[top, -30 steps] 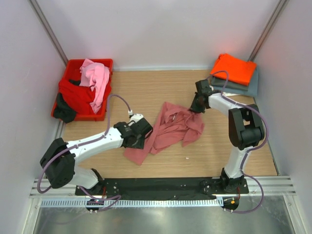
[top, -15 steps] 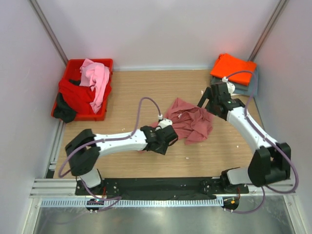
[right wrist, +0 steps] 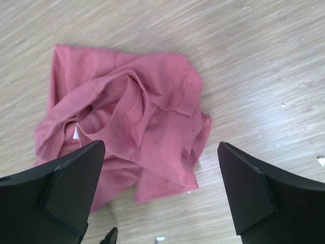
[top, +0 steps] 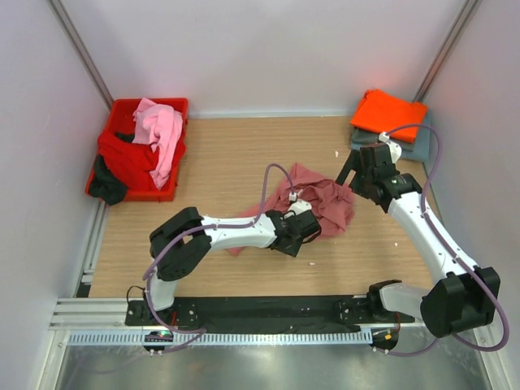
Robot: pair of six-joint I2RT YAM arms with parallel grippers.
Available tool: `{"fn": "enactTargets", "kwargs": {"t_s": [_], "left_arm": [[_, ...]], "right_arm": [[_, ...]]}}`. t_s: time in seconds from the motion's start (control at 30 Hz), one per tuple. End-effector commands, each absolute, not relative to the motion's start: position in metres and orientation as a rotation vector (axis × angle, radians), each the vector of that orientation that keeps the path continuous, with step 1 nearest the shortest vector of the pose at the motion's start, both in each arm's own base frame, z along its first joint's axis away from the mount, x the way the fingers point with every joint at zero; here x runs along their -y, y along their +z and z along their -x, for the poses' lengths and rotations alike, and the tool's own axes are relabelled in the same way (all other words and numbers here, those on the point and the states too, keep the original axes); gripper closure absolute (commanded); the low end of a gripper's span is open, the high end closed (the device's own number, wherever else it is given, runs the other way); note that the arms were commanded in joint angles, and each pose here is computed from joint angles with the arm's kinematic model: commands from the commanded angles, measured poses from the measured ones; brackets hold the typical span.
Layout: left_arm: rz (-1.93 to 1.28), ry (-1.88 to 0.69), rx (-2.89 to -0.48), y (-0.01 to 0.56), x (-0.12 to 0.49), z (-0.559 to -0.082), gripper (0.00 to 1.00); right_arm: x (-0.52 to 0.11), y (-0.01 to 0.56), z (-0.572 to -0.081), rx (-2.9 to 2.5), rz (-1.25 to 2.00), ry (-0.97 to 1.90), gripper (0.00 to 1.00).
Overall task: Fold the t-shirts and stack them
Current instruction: Flatten the tshirt out
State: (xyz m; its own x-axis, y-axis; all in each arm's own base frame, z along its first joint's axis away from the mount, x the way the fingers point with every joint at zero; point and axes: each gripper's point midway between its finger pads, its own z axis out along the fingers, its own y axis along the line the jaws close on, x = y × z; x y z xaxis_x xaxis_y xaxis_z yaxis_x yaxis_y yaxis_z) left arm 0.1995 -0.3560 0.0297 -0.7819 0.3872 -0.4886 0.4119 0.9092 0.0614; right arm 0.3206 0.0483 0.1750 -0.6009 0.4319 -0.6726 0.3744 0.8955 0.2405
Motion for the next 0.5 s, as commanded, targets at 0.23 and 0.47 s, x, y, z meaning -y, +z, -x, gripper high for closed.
{"fn": "enactTargets", "kwargs": {"t_s": [0.23,0.47], "left_arm": [[-0.610,0.028,-2.489,0.017,0.367,-0.221,0.51],[-0.605,0.117,-2.443,0.023,0.357,-0.232,0.51]], "right_arm": [[-0.049,0.180,-0.311,-2.267,-0.544,0.117,0.00],[-0.049,0.176,-0.309,-2.276,-0.536,0.114,0.00]]}}
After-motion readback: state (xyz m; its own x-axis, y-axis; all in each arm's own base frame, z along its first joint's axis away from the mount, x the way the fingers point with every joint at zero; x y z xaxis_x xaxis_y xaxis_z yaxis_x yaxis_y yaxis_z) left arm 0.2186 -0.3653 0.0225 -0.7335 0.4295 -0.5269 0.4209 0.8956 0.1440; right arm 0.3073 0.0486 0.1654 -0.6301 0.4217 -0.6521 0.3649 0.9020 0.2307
